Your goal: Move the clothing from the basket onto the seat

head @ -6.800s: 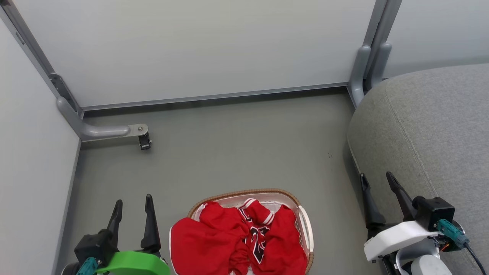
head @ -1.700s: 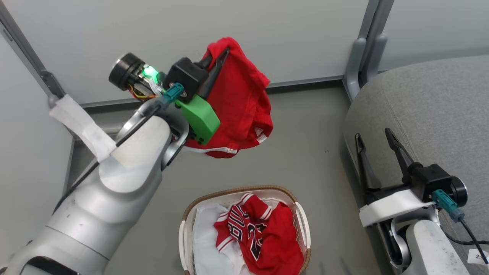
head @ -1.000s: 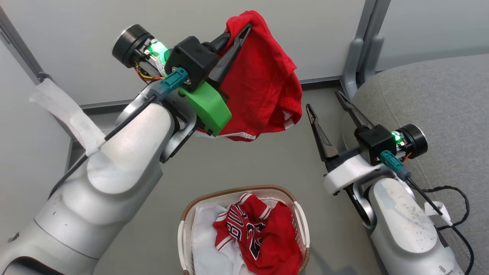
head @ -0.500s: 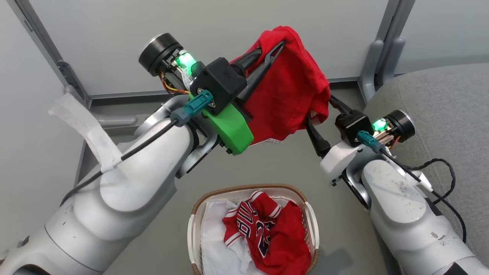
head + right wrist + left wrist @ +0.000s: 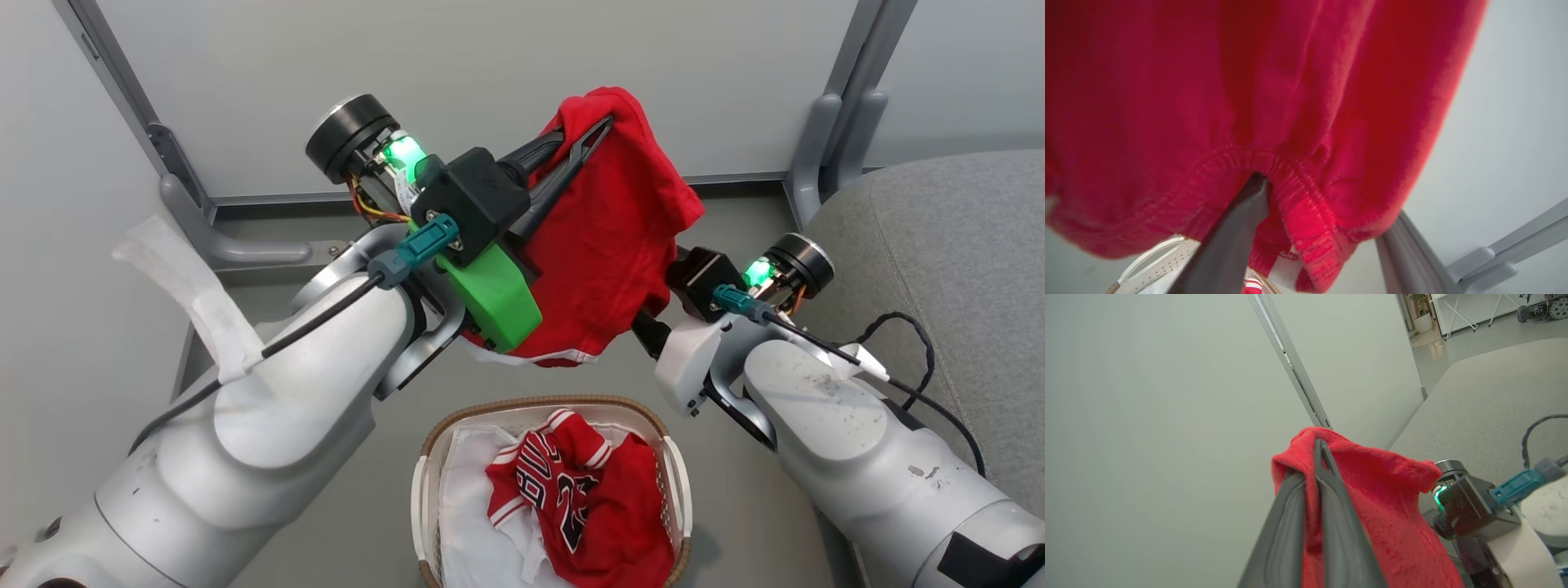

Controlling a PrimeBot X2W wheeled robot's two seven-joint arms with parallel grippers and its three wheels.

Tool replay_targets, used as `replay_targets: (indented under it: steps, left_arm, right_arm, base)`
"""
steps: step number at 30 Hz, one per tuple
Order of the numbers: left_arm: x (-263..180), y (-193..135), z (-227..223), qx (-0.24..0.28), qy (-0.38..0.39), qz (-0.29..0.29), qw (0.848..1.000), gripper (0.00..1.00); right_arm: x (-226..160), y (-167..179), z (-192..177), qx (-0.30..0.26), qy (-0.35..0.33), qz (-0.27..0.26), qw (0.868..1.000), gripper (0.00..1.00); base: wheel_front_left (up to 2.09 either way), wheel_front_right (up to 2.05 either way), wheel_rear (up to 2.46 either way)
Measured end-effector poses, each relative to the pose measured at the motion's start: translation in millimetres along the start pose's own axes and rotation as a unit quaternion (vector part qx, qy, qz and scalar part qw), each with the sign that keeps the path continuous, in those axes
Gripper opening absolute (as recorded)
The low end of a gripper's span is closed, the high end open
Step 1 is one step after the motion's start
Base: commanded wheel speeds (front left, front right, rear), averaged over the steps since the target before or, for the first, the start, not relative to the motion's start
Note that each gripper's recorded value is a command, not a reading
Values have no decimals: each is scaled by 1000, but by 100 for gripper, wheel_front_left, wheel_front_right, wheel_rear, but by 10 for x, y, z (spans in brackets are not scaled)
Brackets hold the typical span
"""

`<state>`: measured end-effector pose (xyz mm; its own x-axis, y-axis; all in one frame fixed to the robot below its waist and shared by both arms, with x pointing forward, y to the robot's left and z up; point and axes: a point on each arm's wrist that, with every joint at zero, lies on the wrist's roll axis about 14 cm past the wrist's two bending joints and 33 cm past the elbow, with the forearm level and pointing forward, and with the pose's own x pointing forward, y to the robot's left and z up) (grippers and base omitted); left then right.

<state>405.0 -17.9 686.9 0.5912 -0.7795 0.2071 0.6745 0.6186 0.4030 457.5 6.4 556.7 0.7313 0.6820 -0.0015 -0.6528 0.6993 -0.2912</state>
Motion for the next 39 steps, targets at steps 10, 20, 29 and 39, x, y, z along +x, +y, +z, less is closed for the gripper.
replay_targets:
  steps: [10, 20, 29, 39]
  left_arm:
    - [-144, 169, -374, -31, 45, 39, 998, 0]
    - [-284, 286, -786, -76, 72, 91, 990, 100]
    - [-303, -12, -1206, -145, 84, 104, 980, 100]
    - [-81, -646, -1428, -212, 86, 52, 972, 100]
  right_arm:
    - [-19, -4, 5, 7, 2, 13, 1000, 0]
    - [-124, -317, 51, 29, -10, -34, 999, 0]
    - [-270, -721, 128, 42, -33, -92, 994, 0]
    - [-777, -1339, 65, -2, -19, -170, 985, 0]
  base:
    - [0, 0, 0]
    - [0, 0, 0]
    - [0, 0, 0]
    - [0, 0, 0]
